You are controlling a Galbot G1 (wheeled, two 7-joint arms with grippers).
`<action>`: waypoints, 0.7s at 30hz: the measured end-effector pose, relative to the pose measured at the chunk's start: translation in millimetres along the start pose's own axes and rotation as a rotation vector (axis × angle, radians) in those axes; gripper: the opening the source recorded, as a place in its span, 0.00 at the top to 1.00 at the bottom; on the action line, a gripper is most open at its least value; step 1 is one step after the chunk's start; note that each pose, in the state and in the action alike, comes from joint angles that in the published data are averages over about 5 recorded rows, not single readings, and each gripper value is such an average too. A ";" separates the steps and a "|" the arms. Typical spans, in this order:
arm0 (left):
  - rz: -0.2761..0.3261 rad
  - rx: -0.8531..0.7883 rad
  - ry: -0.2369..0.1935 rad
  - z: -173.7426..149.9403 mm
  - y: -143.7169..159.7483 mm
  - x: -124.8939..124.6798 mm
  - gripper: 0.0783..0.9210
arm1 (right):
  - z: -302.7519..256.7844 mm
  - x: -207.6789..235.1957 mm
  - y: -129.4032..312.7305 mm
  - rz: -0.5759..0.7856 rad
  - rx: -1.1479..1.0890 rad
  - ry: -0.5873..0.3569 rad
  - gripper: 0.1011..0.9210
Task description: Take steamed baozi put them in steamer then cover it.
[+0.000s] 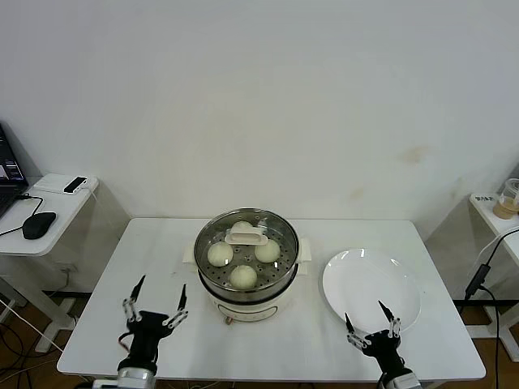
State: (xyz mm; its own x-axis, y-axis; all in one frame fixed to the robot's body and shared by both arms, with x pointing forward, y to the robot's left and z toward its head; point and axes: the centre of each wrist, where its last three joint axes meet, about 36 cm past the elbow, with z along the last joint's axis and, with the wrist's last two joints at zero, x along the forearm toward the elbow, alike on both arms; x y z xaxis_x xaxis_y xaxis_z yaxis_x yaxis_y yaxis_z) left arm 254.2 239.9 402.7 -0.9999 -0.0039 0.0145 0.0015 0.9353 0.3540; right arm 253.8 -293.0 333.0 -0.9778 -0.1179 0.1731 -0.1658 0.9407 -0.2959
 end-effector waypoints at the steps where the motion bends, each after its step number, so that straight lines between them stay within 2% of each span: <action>1: -0.012 0.048 0.011 3.2 1.1 2.4 0.12 | -0.2 1.4 -0.1 -0.003 -0.012 -0.005 0.12; 8: -0.092 0.258 0.061 18.2 6.4 14.0 0.12 | -1.0 11.7 -2.9 -0.011 -0.098 -0.028 0.12; 16: -0.137 0.320 0.129 35.2 13.3 26.8 0.12 | -6.4 17.2 -1.5 -0.016 -0.162 -0.031 0.12; 21: -0.145 0.334 0.149 39.4 15.0 34.2 0.12 | -7.9 18.3 1.6 -0.021 -0.184 -0.029 0.12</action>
State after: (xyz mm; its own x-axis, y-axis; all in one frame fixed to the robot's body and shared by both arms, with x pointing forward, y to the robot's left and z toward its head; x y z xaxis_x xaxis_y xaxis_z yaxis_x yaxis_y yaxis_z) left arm 219.4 267.8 371.6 -0.9761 -0.1730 0.1314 -0.1693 0.9848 0.0388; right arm 236.7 -291.1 343.1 -0.9780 -0.1450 0.1498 -0.1629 0.9799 -0.1153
